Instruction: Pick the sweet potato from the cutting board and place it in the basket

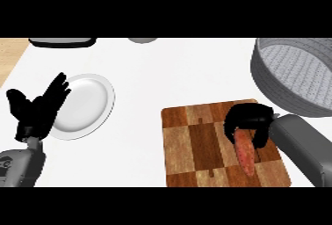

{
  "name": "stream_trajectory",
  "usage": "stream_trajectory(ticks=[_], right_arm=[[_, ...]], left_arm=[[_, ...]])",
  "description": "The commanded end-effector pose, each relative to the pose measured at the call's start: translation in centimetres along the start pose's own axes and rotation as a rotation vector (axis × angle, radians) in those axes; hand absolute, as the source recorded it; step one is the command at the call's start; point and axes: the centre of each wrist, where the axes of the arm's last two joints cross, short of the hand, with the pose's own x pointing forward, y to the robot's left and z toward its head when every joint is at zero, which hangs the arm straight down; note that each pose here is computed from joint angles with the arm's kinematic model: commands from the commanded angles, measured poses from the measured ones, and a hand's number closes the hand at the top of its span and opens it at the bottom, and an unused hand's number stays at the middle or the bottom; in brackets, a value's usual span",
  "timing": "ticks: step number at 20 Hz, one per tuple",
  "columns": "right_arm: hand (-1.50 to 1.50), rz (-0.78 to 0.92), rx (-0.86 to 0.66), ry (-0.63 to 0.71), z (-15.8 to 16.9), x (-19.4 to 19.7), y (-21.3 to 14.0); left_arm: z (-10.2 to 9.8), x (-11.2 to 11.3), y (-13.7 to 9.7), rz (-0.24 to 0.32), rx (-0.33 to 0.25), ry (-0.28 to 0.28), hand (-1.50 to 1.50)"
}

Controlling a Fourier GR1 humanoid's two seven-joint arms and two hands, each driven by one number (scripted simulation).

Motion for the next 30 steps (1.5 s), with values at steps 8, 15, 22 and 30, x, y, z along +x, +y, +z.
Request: stream_trajectory(ticks=[8, 15, 22, 30], right_arm=[[1.5, -0.129, -0.111, 0.274, 11.5, 5.2, 14.1], [1.5, -0.166, -0.215, 0.283, 16.5, 13.0, 18.3], [1.5, -0.467, -0.563, 0.017, 16.3, 16.8, 17.9], [1.5, -0.378, -0.754, 0.044, 21.6, 19.7, 9.6]], left_arm=[[1.4, -1.1, 2.7, 0.008, 0.125, 0.054, 0.0], [1.7, -0.8, 2.5, 0.014, 0.077, 0.028, 0.0], [1.6, -0.9, 1.4, 0.0, 0.071, 0.029, 0.0], [2.1, -0.6, 2.0, 0.01, 0.104, 0.027, 0.0]])
